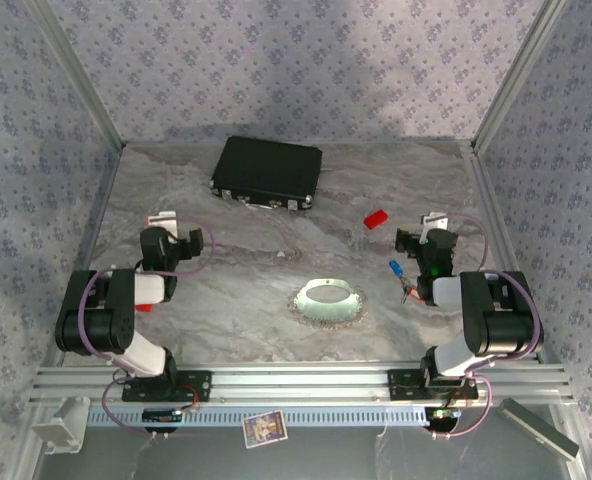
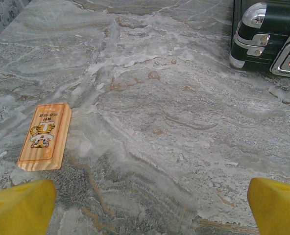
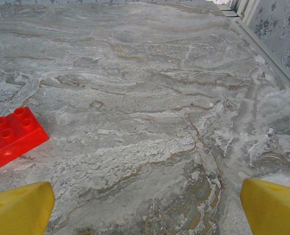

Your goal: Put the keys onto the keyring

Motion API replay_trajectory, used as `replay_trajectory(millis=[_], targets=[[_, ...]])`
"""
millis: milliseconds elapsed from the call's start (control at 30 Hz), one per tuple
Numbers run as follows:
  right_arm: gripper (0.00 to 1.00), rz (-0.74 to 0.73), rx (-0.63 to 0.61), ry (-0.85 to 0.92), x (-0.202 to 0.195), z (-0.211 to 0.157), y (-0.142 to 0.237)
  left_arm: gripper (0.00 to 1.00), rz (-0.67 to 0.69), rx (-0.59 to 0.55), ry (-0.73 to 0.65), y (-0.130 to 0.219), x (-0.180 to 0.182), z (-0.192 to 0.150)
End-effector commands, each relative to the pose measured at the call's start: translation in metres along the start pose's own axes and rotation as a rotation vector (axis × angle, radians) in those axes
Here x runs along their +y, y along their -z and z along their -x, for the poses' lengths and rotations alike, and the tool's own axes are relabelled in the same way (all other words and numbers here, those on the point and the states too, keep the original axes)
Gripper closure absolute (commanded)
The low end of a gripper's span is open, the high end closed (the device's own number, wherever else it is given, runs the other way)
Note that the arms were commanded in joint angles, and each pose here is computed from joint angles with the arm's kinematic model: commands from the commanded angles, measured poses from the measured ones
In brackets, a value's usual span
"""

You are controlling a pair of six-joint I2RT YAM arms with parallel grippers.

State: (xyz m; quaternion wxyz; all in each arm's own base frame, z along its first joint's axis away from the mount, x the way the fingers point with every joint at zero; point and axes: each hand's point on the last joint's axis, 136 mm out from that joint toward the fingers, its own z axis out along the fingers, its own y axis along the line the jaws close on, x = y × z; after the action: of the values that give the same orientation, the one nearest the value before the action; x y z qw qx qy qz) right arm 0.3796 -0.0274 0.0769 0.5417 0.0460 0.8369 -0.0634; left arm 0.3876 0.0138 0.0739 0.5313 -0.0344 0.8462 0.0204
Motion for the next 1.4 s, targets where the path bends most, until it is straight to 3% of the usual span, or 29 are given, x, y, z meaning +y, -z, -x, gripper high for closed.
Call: replay_trajectory(millis=[0,367,433,567,700,900,1033,1267,1367], targets=[[0.01,-0.016,-0.028,0.003,-0.004,0.012,-0.005,0.0,-0.018,-0.055,-0.004,-0.003,-0.002,0.018],[0.01,-0.016,-0.032,0.002,-0.004,0.012,-0.004,0.0,-0.022,-0.058,0.001,-0.003,-0.001,0.018],[0.05,-0.03,-0.036,-0.003,-0.006,0.018,-0.003,0.0,-0.013,-0.06,0.004,-0.001,0.0,0.022],[0.04,-0.059,-0.024,-0.006,-0.013,0.049,0.017,0.0,-0.001,-0.076,0.008,0.019,0.003,0.045],[0.05,0.0,-0.014,-0.145,-0.003,0.071,0.041,0.0,-0.009,-0.125,0.03,0.04,0.001,0.072],[0.11,0.05,0.166,-0.315,0.019,0.056,0.066,0.0,-0.087,-0.106,0.114,0.06,-0.015,0.089],[0.19,0.078,0.378,-0.422,0.035,0.022,0.086,0.02,-0.183,-0.065,0.21,0.071,-0.035,0.092],[0.27,0.255,0.676,-0.307,0.099,-0.034,0.137,0.04,-0.362,0.024,0.247,0.091,-0.089,0.079],[0.41,0.309,0.741,-0.235,0.118,-0.046,0.153,0.04,-0.424,0.066,0.246,0.098,-0.118,0.064]])
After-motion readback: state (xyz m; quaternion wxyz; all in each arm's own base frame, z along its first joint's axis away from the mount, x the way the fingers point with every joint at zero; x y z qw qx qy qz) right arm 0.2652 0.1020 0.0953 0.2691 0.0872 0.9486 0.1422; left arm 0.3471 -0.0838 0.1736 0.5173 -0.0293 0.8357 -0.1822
